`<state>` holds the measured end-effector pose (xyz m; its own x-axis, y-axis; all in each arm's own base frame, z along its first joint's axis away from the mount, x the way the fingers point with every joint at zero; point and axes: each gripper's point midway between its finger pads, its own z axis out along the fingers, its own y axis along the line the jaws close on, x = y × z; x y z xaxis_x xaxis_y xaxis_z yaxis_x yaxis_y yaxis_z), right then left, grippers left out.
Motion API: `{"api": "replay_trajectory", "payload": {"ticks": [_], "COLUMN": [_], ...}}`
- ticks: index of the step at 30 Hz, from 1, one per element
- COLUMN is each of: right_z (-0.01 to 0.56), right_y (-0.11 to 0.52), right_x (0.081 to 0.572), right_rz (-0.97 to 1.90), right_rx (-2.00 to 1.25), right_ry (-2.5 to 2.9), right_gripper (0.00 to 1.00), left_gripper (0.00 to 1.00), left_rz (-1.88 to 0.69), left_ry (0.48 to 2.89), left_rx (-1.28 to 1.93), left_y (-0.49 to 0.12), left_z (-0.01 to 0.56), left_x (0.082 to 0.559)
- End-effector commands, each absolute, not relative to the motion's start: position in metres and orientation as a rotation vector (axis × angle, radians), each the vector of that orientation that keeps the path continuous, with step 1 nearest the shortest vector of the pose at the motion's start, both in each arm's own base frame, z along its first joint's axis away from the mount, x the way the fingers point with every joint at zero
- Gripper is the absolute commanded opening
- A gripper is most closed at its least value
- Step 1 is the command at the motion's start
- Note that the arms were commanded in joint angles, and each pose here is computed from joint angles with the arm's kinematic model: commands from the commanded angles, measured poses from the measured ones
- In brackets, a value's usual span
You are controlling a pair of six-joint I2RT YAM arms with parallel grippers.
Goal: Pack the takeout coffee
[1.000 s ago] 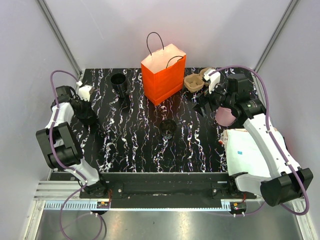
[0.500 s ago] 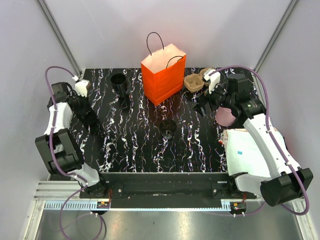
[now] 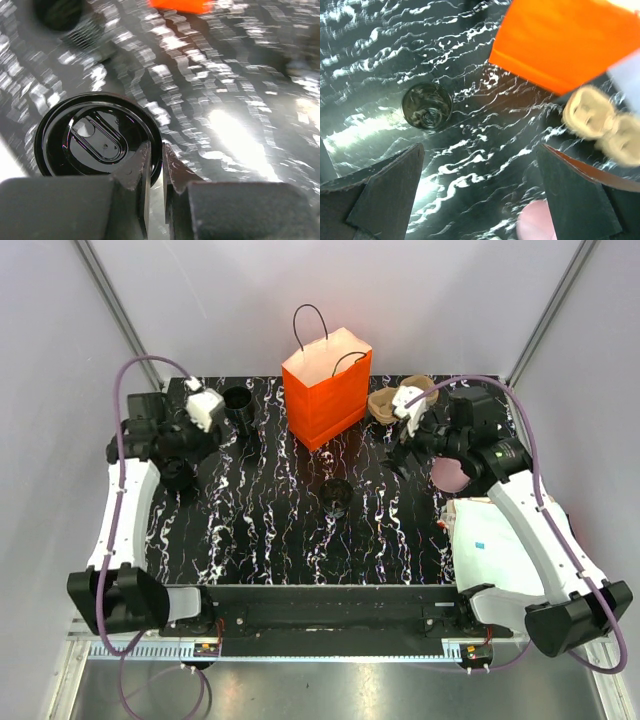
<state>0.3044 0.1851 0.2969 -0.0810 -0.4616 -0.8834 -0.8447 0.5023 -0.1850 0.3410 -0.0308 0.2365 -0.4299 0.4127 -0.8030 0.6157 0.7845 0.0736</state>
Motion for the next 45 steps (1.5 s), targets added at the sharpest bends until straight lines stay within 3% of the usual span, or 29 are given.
{"api": "replay_trajectory", "payload": {"ticks": [1,14,22,31,45], "right_z": [0.31,0.266,0.291,0.34,0.301], "right_y": [0.207,0.276,0.334,0.386,0.399], "right_x": [0.295,0.287,0.278,0.284,0.258], "right_rz": [0.302,0.036,-0.028,-0.074,-0.022], "right_rx": [-1.366,-1.822,-1.834,-1.78,-1.949], "right_ry": [1.537,1.24,1.129,1.026,1.01], "right_gripper": [1.0,1.0,1.0,1.0,1.0], "left_gripper": [0.11,0.12,0.12,0.12,0.1], "left_rz": [-0.416,-0.917,-1.15,-1.236,-1.238], "left_ry": [2.009,1.872,1.855,1.847,1.817], "left_rx": [0.951,1.313,1.413,1.473,1.472], "left_y": [-0.083,-0.169,-0.181,-0.191,-0.192], "left_z": [0.251,0.269,0.278,0.266,0.274], "left_x": [0.309,0.241,0.209,0.195,0.187]}}
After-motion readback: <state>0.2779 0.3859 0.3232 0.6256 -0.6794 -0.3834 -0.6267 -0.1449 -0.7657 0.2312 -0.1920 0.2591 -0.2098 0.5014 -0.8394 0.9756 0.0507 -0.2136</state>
